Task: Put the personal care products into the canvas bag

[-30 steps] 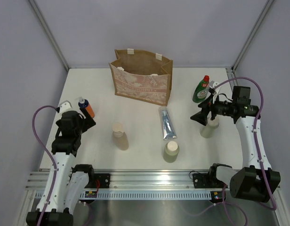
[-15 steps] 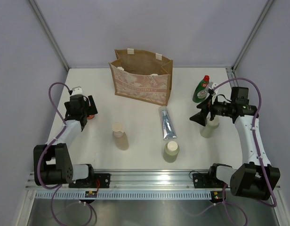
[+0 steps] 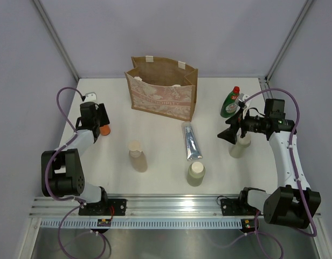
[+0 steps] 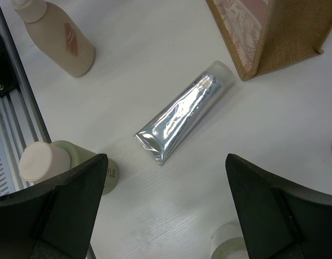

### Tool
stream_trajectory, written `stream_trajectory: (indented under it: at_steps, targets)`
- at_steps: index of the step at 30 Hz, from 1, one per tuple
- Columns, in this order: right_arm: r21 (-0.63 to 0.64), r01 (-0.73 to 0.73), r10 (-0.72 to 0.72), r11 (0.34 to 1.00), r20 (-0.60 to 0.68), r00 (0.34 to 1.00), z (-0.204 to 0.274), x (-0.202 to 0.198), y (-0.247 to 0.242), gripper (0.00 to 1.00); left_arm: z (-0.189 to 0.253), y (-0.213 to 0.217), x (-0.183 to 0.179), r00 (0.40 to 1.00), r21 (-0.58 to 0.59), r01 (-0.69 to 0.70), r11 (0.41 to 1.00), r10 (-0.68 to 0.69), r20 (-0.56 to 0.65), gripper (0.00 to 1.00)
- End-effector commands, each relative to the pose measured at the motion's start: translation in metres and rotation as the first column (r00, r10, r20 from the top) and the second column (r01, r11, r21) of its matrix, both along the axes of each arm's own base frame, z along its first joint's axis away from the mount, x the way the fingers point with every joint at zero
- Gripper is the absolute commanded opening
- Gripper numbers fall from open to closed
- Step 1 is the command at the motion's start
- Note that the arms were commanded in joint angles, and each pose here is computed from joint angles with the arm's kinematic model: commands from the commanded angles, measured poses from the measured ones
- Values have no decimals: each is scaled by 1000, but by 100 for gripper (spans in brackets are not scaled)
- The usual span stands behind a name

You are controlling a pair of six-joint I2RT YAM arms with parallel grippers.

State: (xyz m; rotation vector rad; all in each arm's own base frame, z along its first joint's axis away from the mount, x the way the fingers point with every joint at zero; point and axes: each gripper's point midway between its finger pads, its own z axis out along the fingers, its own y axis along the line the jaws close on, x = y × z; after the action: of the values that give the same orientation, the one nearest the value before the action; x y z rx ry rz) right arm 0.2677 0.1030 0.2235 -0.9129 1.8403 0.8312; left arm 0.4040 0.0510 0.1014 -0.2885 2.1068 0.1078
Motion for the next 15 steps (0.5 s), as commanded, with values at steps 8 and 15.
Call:
stream_trajectory:
  at_steps: [8, 15]
  targets:
    - [-22, -29, 30, 999, 46, 999, 21, 4, 1, 100, 120, -61, 5, 954, -259, 221, 940, -154, 257, 0]
    - [18, -37, 37, 999, 14, 999, 25, 1, 5, 100, 214, -94, -19, 909, -550, 286, 785, -41, 414, 0]
